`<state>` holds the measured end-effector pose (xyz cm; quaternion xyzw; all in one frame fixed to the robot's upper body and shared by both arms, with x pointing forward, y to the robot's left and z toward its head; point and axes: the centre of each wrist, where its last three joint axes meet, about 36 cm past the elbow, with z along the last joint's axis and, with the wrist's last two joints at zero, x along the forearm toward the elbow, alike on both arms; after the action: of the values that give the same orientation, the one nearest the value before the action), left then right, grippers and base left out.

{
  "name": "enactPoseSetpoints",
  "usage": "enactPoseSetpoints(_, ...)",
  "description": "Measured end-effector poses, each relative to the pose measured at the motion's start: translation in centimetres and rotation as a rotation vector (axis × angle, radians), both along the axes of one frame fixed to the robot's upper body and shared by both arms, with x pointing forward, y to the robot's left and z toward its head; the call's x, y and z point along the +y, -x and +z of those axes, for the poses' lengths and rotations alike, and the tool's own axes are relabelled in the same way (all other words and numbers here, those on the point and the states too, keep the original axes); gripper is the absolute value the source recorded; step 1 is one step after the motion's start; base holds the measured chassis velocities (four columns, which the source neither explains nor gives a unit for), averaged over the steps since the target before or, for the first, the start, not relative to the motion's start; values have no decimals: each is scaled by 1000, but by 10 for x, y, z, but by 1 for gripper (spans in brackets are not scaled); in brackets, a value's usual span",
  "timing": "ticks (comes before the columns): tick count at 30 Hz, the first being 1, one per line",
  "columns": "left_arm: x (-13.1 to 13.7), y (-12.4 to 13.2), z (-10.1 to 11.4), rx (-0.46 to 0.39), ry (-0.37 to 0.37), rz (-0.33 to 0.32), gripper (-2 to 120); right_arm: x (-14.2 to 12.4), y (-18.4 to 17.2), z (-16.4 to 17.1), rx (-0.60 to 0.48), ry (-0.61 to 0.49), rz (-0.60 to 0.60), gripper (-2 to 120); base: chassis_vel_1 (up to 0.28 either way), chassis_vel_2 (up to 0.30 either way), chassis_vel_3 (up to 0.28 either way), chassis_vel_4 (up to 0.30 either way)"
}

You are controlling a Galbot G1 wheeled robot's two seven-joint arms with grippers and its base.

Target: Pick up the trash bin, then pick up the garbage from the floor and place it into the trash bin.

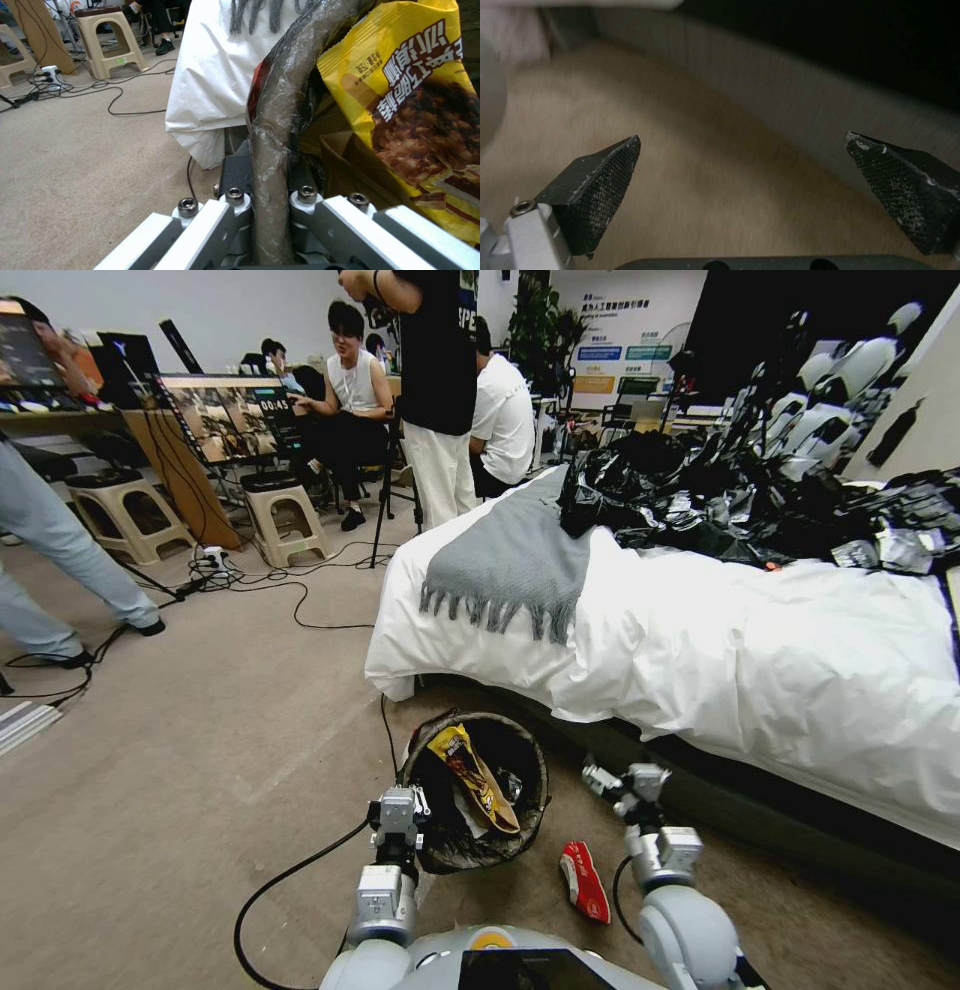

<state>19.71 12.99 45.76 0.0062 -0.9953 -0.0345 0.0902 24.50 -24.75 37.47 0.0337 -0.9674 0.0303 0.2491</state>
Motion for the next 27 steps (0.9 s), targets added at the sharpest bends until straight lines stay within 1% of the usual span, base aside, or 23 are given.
enactPoseSetpoints(2,-1,0,0,0,2,-3,1,-7,4,-9,73,7,24,100,0,0,0,0)
enactPoseSetpoints(3,-1,0,0,0,2,-3,1,-7,4,-9,73,7,24,100,0,0,0,0)
enactPoseSetpoints(6,-1,0,-1,1,0,-4,1,-13,13,-24,163,18,44,100,0,0,0,0)
enactPoseSetpoints(7,-1,0,-1,1,0,-4,1,-13,13,-24,163,18,44,100,0,0,0,0)
enactPoseSetpoints(9,-1,0,-1,1,1,-5,1,-17,21,-35,232,23,56,100,0,0,0,0)
enactPoseSetpoints(10,-1,0,-1,1,1,-5,1,-17,21,-35,232,23,56,100,0,0,0,0)
enactPoseSetpoints(13,-2,0,-1,1,1,-7,1,-22,28,-50,304,31,69,100,0,0,0,0)
enactPoseSetpoints(18,-2,0,-1,0,1,-8,1,-29,33,-66,357,39,86,100,0,0,0,0)
enactPoseSetpoints(27,-2,0,-1,-1,0,-9,1,-25,33,-85,369,33,106,100,0,0,0,0)
